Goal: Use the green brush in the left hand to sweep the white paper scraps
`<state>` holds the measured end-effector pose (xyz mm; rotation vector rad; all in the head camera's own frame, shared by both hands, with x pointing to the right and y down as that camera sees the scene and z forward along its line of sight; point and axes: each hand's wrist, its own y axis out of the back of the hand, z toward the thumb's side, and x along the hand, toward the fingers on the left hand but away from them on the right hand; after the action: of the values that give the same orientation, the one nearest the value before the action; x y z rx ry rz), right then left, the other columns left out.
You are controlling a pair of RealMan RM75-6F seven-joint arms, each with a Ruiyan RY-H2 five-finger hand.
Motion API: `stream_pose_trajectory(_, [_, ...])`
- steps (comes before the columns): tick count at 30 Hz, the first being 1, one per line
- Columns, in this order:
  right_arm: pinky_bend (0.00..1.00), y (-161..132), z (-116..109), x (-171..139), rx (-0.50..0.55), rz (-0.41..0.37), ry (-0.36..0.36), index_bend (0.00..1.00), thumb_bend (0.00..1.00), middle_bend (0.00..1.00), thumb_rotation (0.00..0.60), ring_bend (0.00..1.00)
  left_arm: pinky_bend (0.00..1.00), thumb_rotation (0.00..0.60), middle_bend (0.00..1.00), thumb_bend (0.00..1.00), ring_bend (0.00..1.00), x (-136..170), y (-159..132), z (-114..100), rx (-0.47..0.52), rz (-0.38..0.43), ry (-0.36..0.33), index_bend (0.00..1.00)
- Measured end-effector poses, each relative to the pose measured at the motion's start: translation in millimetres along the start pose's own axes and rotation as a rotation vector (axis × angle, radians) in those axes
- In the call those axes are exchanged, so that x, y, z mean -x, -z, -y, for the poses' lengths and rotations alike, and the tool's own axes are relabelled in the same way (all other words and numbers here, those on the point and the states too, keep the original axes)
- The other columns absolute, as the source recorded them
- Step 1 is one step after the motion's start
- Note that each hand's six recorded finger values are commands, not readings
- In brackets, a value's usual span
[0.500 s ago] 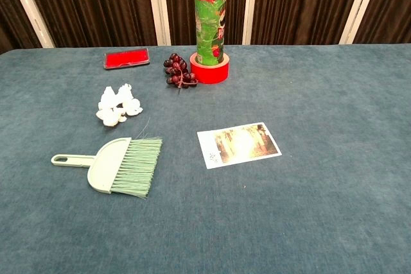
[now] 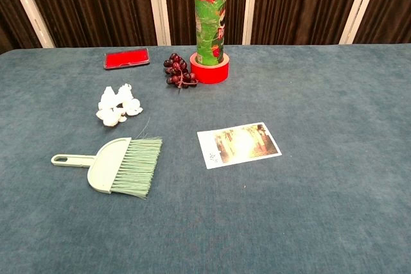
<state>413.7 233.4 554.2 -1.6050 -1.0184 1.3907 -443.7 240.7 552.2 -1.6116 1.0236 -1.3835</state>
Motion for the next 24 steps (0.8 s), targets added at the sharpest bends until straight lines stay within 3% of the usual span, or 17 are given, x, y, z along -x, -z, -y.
stream_pose_trajectory(5, [0.00, 0.9, 0.1, 0.4, 0.004, 0.006, -0.001, 0.00, 0.32, 0.00, 0.600, 0.00, 0.11, 0.600, 0.02, 0.02, 0.02, -2.8, -3.0, 1.3, -0.011, 0.012, 0.006, 0.00])
stream_pose_trajectory(7, [0.00, 0.9, -0.1, 1.0, 0.005, 0.006, -0.001, 0.00, 0.32, 0.00, 0.600, 0.00, 0.29, 0.600, 0.17, 0.05, 0.17, -5.6, -6.3, 1.9, -0.017, 0.021, 0.010, 0.00])
stream_pose_trajectory(9, [0.00, 0.7, 0.1, 1.3, 0.005, 0.005, -0.002, 0.00, 0.32, 0.00, 0.600, 0.00, 0.61, 0.600, 0.51, 0.13, 0.49, -9.2, -9.6, 1.7, -0.026, 0.030, 0.010, 0.02])
stream_pose_trajectory(10, [0.00, 0.5, 0.9, 1.2, 0.006, 0.004, -0.005, 0.00, 0.32, 0.00, 0.600, 0.00, 0.70, 0.600, 0.61, 0.16, 0.59, -12.9, -12.6, 1.6, -0.035, 0.037, 0.010, 0.05])
stream_pose_trajectory(12, [0.00, 0.0, 1.1, 1.3, 0.008, 0.002, -0.006, 0.00, 0.32, 0.00, 0.600, 0.00, 0.86, 0.600, 0.82, 0.19, 0.79, -20.2, -18.0, 2.3, -0.044, 0.046, 0.016, 0.21])
stream_pose_trajectory(14, [0.00, -0.8, 1.0, 1.8, 0.013, 0.000, -0.007, 0.00, 0.32, 0.00, 0.600, 0.00, 0.95, 0.600, 0.94, 0.21, 0.90, -31.3, -25.1, 6.9, -0.026, 0.047, 0.045, 0.32])
stream_pose_trajectory(18, [0.00, -1.0, 1.6, 2.2, 0.017, 0.001, -0.012, 0.00, 0.32, 0.00, 0.600, 0.00, 1.00, 0.600, 1.00, 0.26, 1.00, -56.6, -37.7, 22.0, 0.014, 0.029, 0.129, 0.49])
stream_pose_trajectory(24, [0.00, 0.0, 1.3, 2.1, 0.025, 0.005, -0.013, 0.00, 0.32, 0.00, 0.600, 0.00, 1.00, 0.600, 1.00, 0.30, 1.00, -90.0, -63.0, 45.9, -0.055, 0.017, 0.220, 0.50])
